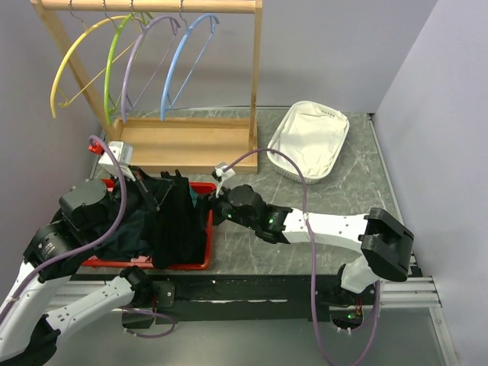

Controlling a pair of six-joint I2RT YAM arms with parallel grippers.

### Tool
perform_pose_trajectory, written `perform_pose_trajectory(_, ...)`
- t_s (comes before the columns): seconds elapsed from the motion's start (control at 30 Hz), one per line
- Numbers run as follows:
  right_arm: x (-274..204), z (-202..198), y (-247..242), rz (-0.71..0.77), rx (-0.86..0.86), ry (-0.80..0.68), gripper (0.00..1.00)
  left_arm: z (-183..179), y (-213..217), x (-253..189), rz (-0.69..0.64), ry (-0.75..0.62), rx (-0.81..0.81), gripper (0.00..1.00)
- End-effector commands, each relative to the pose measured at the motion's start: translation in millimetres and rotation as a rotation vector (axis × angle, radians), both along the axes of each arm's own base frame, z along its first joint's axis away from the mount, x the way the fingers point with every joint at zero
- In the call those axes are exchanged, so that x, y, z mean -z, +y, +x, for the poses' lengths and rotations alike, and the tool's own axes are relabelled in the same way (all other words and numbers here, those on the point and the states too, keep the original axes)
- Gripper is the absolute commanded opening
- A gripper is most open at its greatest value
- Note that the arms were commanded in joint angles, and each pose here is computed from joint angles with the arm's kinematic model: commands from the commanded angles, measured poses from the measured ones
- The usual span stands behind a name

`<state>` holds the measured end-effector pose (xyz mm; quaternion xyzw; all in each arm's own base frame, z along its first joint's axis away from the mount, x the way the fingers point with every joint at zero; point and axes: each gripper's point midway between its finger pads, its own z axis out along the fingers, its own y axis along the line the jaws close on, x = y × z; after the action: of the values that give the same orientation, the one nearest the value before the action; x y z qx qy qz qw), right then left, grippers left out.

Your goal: Place the shorts on the hanger

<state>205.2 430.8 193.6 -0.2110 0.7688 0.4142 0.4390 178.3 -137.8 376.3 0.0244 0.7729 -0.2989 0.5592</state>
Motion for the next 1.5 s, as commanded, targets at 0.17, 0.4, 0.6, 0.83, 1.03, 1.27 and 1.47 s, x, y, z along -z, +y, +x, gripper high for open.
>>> perform_pose_trajectory(0.17,-55,-26,7,0.132,-0.043,-0.144,0.91,-7,0,-42,-0.064,-0.118,0.036,0.01)
perform_pose_trajectory(0.4,-21,7,19,0.030,0.045,-0.095,0.80,-18,-3,-59,-0.102,-0.161,0.092,0.01)
perform_pose_trajectory(0.6,-34,32,-17,0.050,0.155,-0.082,0.07,-18,3,-61,-0.116,-0.178,0.066,0.01)
perform_pose_trajectory(0.83,-141,51,-150,0.042,0.579,-0.205,0.00,5,-20,-39,-0.146,-0.129,0.062,0.01)
perform_pose_trajectory(1.03,-209,27,-238,-0.007,0.704,-0.262,0.00,31,-77,-23,-0.167,-0.085,0.196,0.01)
perform_pose_trajectory(1.27,-260,10,-283,0.020,0.746,-0.287,0.00,65,-148,-5,-0.157,-0.033,0.347,0.01)
perform_pose_trajectory(1.47,-176,36,-279,-0.169,0.785,-0.167,0.00,77,-192,52,-0.078,0.068,0.397,0.01)
